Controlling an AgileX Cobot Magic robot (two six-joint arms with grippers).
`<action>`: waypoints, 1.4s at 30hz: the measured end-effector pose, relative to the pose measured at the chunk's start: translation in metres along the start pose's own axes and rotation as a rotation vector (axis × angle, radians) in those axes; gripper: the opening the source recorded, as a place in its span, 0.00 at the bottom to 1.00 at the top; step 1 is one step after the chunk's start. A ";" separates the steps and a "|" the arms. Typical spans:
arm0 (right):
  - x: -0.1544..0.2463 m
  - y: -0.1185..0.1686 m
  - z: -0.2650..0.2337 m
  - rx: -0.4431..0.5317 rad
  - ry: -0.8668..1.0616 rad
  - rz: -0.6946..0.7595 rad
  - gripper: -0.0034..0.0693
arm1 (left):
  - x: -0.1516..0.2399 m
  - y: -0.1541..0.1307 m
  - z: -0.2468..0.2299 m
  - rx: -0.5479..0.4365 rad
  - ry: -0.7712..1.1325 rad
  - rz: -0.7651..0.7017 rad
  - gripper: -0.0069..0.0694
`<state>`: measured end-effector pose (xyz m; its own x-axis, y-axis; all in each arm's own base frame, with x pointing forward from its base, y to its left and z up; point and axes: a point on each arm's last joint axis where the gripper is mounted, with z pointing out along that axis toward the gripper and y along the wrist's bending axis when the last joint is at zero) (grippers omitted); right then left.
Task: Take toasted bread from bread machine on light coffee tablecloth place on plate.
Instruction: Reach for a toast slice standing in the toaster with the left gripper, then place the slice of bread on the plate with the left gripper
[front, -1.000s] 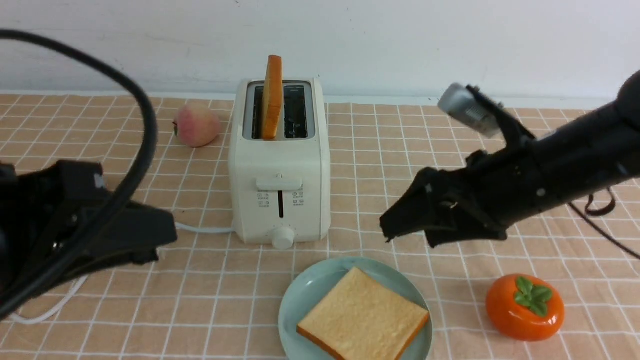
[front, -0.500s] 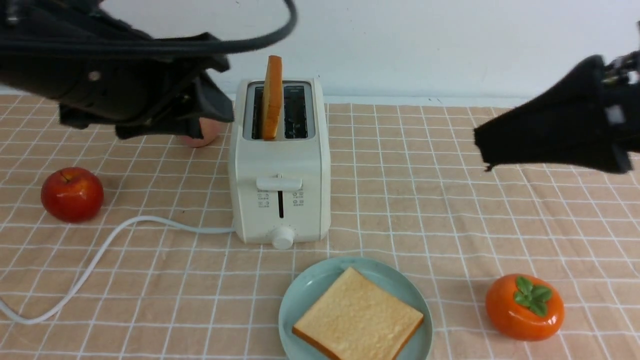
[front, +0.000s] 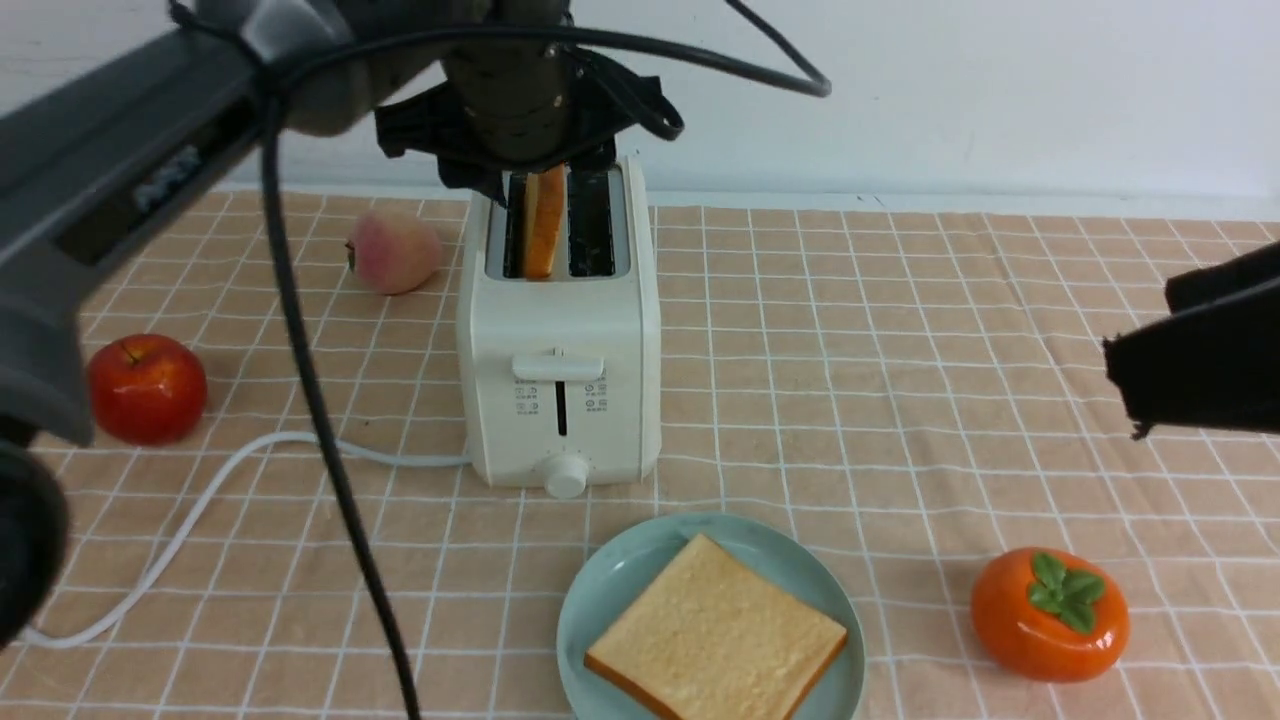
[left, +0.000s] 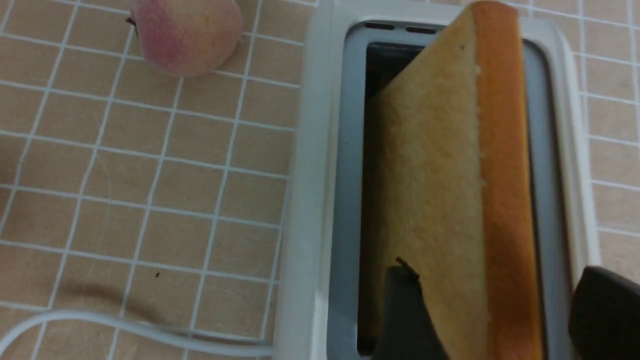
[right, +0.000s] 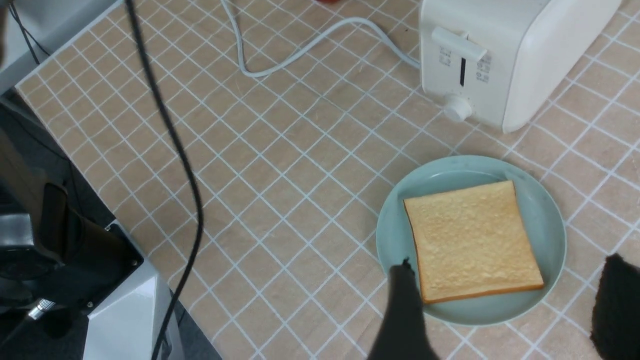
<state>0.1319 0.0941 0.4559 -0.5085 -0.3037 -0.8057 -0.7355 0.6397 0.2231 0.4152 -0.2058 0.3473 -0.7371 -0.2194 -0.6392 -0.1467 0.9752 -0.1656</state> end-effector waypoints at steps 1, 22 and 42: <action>0.000 0.000 0.000 0.000 0.000 0.000 0.70 | 0.001 -0.002 0.010 -0.010 0.009 0.004 0.65; -0.003 -0.003 0.000 0.033 -0.032 -0.007 0.70 | -0.041 0.032 -0.142 0.061 -0.183 0.149 0.23; -0.006 -0.005 0.000 0.056 -0.064 -0.011 0.70 | 0.131 0.085 -0.186 0.684 0.254 0.263 0.23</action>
<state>0.1384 0.0924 0.4594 -0.4696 -0.2664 -0.8417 -0.7140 0.6754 0.1845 0.1837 -0.1463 0.3888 -0.8321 0.1108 -0.5435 0.4333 0.7415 -0.5123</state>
